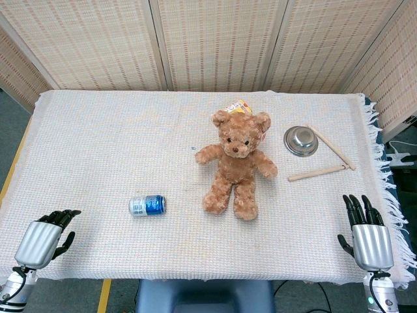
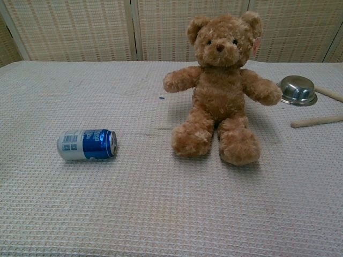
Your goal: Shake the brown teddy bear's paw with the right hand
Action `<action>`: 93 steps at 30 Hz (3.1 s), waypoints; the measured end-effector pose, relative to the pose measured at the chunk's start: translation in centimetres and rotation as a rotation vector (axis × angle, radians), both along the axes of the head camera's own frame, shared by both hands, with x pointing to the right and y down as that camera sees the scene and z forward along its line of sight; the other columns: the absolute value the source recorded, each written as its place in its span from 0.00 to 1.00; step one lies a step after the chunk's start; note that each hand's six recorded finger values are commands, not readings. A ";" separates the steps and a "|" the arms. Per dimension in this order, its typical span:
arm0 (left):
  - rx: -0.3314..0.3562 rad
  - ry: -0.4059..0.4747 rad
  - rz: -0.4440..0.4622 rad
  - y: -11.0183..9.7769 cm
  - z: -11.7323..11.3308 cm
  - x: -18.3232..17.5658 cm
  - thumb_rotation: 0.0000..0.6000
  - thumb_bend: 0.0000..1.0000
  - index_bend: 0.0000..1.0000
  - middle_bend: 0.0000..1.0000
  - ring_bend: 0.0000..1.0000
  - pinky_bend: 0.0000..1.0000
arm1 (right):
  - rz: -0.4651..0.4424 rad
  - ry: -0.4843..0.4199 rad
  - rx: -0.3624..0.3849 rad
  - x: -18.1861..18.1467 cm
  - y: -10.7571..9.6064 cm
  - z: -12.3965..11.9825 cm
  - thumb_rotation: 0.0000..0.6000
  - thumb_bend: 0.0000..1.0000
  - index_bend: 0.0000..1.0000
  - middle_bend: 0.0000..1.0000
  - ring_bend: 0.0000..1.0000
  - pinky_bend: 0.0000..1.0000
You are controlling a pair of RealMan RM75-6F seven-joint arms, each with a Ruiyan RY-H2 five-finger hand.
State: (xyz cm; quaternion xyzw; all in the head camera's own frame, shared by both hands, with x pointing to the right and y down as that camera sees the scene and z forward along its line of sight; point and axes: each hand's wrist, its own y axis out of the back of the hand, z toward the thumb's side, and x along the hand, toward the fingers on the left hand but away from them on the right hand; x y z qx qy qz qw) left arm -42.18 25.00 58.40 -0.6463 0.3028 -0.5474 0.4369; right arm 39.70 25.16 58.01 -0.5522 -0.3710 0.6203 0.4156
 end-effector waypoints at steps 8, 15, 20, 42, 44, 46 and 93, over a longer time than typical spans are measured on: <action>0.011 0.003 0.002 0.1 -0.4 0.1 1.00 0.44 0.26 0.33 0.34 0.57 | 0.009 -0.011 0.004 0.0 0.0 0.1 1.00 0.08 0.00 0.08 0.00 0.22; 0.003 0.000 -0.005 0.0 0.0 -0.1 1.00 0.44 0.26 0.33 0.35 0.57 | -0.012 -0.024 0.053 -0.3 -0.5 -0.2 1.00 0.08 0.06 0.14 0.00 0.26; 0.000 0.004 -0.009 -0.1 -0.1 -0.2 1.00 0.44 0.26 0.33 0.35 0.57 | -0.024 -0.025 0.115 -0.3 -1.7 0.6 1.00 0.10 0.18 0.23 0.05 0.28; -0.005 0.002 0.004 0.0 0.1 0.1 1.00 0.44 0.27 0.33 0.35 0.57 | -0.197 -0.072 0.168 -5.9 -9.8 7.5 1.00 0.12 0.27 0.29 0.11 0.28; -0.004 0.004 0.004 0.0 0.1 0.1 1.00 0.44 0.27 0.33 0.35 0.57 | -0.199 -0.083 0.169 -6.3 -10.2 7.9 1.00 0.12 0.27 0.29 0.11 0.28; -0.002 0.005 0.004 0.0 0.0 0.1 1.00 0.44 0.27 0.33 0.35 0.57 | -0.203 -0.097 0.173 -6.7 -10.6 8.5 1.00 0.12 0.27 0.29 0.11 0.28; -0.005 0.017 0.024 0.2 -0.1 0.5 1.00 0.44 0.27 0.33 0.35 0.57 | -0.238 -0.154 0.232 -13.1 -15.8 15.0 1.00 0.13 0.41 0.32 0.14 0.33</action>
